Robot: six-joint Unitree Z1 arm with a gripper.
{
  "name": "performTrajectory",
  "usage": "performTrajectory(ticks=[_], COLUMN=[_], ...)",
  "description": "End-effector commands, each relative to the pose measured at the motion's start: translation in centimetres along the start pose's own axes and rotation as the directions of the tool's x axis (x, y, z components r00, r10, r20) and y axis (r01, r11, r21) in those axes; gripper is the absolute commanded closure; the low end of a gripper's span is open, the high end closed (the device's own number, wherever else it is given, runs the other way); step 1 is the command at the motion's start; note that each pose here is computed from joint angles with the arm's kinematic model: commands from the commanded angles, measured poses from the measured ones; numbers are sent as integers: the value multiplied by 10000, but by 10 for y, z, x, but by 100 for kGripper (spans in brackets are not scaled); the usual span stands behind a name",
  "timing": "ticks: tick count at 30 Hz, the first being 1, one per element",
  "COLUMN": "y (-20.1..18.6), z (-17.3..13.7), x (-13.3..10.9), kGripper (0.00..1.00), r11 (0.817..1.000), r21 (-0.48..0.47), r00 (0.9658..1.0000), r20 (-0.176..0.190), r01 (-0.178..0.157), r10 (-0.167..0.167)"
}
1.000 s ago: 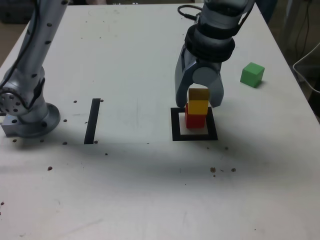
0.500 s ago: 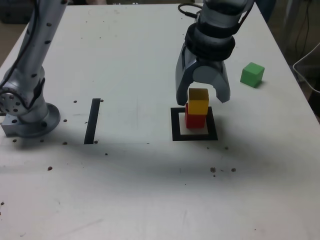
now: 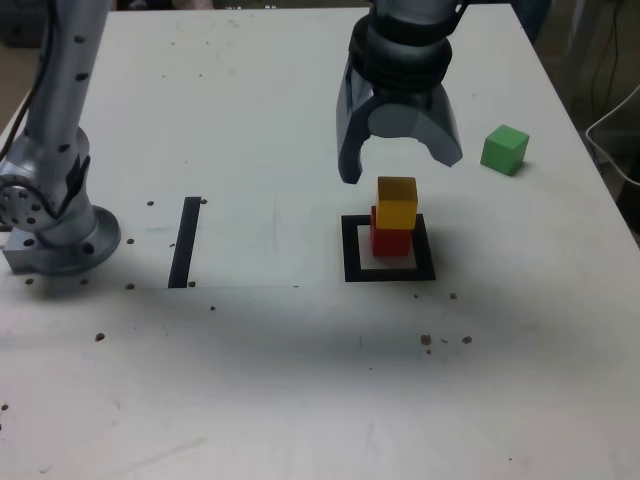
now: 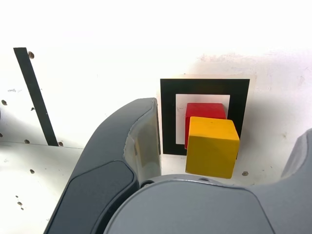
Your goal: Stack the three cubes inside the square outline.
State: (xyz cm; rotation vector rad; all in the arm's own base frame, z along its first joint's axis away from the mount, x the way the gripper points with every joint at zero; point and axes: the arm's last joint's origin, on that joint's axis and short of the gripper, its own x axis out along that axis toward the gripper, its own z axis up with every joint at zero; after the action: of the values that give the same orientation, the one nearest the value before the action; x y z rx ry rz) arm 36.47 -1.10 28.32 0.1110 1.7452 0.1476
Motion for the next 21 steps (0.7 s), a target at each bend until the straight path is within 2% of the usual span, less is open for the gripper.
performTrajectory(ticks=[1,9,11,15,21], y=[1,14,20,31,46], z=[-4,-8,-8,-7,2], x=[-2,-15,-21,-28,-32], kGripper=[1,0,0,0,0], r11=[10000,9899,9804,9600,9384], r21=[61,1409,1961,2775,3376], r00=[10000,9990,9981,9973,9952], r20=[76,445,617,707,853], r01=[-18,-131,-187,-367,-736], r10=[17,69,67,177,473])
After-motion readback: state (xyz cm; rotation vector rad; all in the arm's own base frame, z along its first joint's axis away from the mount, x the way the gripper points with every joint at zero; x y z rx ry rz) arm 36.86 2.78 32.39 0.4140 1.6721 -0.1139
